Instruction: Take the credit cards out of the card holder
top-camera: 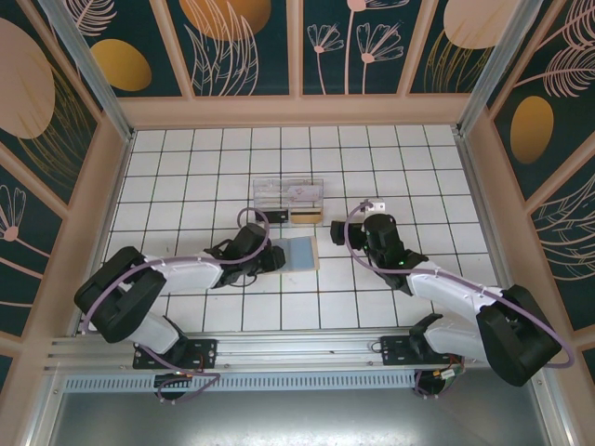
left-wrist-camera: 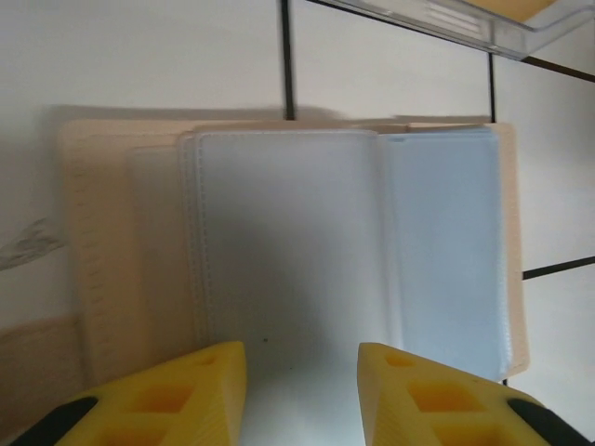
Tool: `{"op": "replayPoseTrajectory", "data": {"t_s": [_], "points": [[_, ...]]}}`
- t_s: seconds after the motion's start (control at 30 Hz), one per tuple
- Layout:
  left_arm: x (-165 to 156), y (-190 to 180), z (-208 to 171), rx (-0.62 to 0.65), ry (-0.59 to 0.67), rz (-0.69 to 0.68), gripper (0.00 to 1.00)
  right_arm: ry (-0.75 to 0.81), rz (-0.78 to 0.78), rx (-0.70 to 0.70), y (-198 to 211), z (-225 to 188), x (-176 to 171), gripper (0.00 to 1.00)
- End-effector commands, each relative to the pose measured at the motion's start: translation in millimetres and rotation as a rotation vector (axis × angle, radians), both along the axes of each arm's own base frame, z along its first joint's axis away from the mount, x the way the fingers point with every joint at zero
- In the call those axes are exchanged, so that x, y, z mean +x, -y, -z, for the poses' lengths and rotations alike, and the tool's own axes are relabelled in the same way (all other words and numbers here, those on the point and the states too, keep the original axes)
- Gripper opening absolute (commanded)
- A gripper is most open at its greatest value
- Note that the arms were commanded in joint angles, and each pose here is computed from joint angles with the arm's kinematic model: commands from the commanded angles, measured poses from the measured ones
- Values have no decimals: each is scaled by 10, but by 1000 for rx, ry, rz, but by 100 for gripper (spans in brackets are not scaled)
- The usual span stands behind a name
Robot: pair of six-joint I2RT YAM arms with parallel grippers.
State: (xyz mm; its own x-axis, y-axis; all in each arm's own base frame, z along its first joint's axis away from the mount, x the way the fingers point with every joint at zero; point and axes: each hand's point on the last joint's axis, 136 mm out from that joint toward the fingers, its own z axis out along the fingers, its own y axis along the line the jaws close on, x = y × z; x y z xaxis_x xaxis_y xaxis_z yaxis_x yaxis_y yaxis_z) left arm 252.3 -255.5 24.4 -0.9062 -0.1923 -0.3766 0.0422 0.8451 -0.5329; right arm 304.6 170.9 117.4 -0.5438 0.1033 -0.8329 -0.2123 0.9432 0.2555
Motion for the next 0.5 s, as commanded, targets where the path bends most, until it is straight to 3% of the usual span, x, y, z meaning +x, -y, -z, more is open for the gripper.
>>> {"op": "replayPoseTrajectory", "data": {"t_s": [0.0, 0.27, 0.33, 0.47], "points": [[-54, 133, 75, 4, -29, 41, 38, 23, 26, 21, 0, -143, 44, 99], [-8, 116, -12, 31, 4, 22, 39, 20, 50, 13, 56, -120, 33, 99], [27, 46, -100, 47, 34, -4, 46, 27, 60, 10, 79, -138, 34, 99], [139, -157, -366, 95, 130, -86, 75, 57, 92, 1, 150, -217, 47, 99]]}}
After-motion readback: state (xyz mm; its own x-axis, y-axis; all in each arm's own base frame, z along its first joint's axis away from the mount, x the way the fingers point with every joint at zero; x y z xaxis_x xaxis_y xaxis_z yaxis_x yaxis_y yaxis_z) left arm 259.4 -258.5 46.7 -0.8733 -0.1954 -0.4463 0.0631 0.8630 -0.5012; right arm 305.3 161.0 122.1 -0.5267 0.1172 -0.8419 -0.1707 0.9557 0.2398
